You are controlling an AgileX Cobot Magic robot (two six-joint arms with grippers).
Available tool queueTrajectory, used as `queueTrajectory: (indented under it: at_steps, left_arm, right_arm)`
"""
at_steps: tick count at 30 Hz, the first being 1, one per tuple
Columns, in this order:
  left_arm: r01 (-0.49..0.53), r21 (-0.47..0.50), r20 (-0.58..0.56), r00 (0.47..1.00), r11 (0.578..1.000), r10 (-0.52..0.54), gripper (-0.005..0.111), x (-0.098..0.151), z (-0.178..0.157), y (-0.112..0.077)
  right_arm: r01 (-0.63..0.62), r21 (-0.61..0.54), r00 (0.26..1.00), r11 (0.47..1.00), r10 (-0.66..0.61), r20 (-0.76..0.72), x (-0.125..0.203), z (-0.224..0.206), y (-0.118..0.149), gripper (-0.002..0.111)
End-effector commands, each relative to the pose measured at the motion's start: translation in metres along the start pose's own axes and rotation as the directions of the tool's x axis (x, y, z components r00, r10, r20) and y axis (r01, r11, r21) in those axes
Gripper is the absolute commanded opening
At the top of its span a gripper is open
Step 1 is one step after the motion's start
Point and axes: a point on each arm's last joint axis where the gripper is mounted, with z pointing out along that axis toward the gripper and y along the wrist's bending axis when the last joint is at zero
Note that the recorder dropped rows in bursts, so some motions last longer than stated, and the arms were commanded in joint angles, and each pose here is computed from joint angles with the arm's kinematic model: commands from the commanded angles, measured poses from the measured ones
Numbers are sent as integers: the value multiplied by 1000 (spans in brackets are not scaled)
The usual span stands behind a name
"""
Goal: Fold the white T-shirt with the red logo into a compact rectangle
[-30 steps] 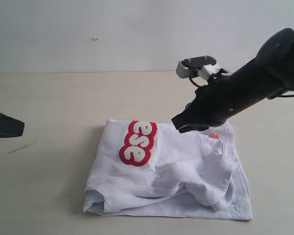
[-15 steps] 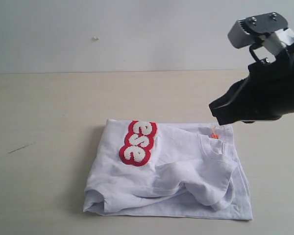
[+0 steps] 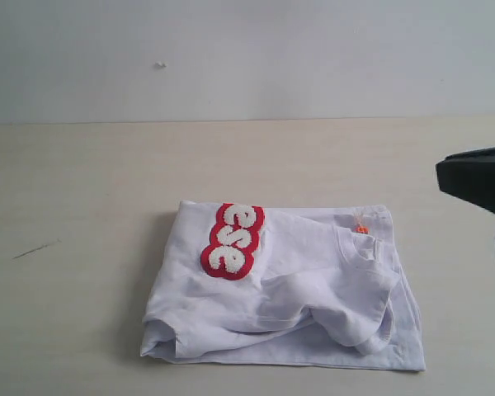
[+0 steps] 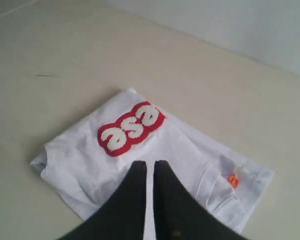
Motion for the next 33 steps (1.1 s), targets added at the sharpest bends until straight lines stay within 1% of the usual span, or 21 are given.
queueTrajectory:
  at_steps: [1,3,5,10,13,16,18,23,33]
  left_arm:
    - [-81,-109,99,991,991,92,0,-4,-12,4]
    - [-112,-145,119,984,983,130,0,-4,-17,5]
    - [-117,-162,131,982,980,139,0,-4,-20,4]
    - [-116,-197,100,985,974,137,0,3,-27,5]
    - [-115,-184,65,990,976,129,0,11,-32,1]
    - [-125,-184,70,988,975,140,0,21,-34,0]
    - [-120,-192,68,988,974,135,0,26,-30,2]
    - [-119,-196,69,988,973,135,0,25,-31,2]
    - [-122,-198,63,989,973,137,0,26,-30,3]
  right_arm:
    - [63,57,992,996,-68,102,3,-22,4,7]
    - [78,82,985,994,-89,148,6,-31,6,7]
    - [85,101,977,991,-103,187,10,-38,7,7]
    - [124,133,958,983,-153,242,25,-51,12,7]
    - [133,137,949,982,-166,268,35,-57,15,7]
    - [142,134,943,981,-175,284,43,-62,19,7]
    - [147,133,938,980,-181,294,48,-65,21,7]
    - [147,140,934,979,-185,307,64,-64,22,7]
    - [150,132,937,980,-184,297,67,-63,23,7]
